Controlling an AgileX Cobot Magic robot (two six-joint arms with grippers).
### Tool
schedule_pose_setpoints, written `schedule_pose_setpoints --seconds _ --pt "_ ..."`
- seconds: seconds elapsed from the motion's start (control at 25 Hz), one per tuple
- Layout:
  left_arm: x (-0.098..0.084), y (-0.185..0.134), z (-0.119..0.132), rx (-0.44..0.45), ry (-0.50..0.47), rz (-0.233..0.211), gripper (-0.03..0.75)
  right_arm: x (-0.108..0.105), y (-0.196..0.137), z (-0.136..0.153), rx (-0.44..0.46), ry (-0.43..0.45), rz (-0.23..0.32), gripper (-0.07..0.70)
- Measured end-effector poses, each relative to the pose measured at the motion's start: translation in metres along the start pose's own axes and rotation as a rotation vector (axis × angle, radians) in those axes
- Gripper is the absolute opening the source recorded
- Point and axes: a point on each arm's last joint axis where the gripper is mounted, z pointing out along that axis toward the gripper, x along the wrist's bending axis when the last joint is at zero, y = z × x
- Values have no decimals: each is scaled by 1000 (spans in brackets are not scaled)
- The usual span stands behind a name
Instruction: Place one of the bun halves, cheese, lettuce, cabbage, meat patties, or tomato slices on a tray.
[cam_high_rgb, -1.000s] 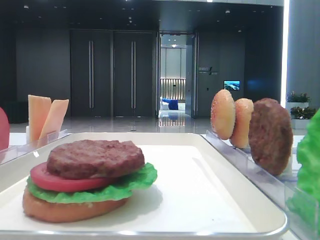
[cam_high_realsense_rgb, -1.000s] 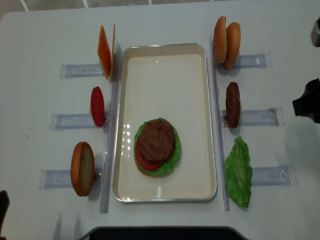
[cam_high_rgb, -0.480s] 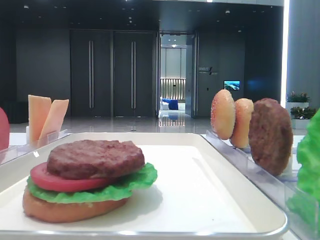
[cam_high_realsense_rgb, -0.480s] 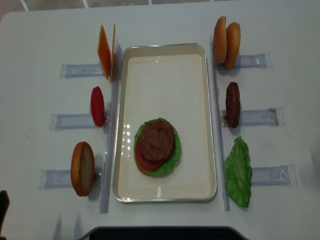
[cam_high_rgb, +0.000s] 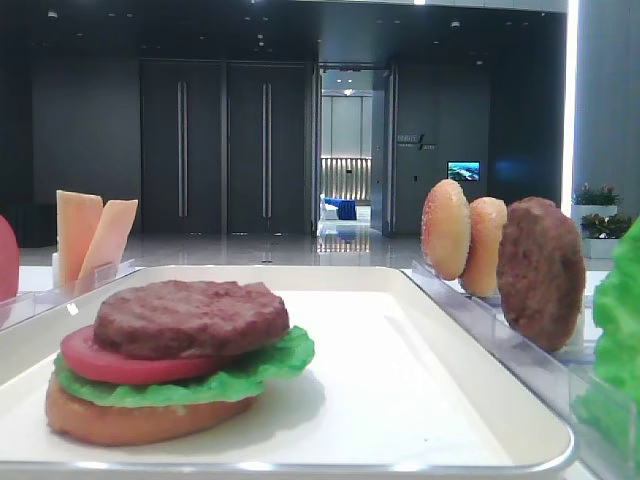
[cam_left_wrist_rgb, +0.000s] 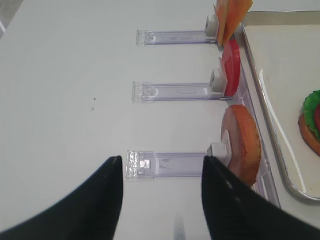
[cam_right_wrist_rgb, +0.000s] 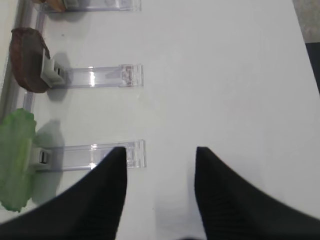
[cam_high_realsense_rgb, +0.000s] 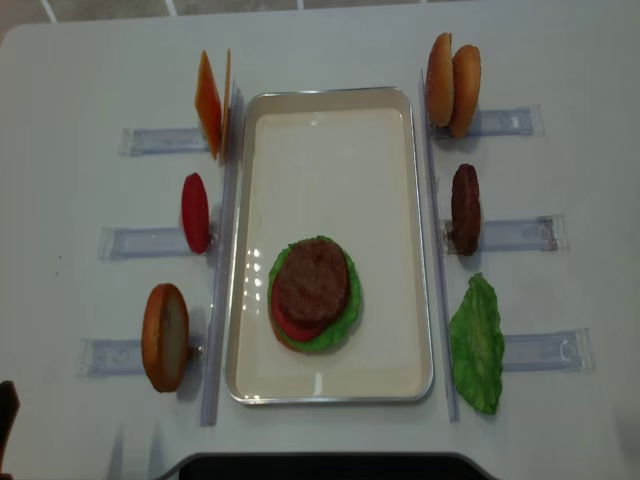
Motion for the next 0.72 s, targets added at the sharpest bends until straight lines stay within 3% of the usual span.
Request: schedule_pose_setpoints --seconds 0.24,0.48,0.72 --pt "0 0 0 0 0 0 391 3 -38 -12 -98 -3 32 262" --pt "0 0 0 0 0 0 391 5 -71 -16 -233 -8 28 241" --pt "0 0 0 0 0 0 391 5 -76 -8 -254 -15 -1 240"
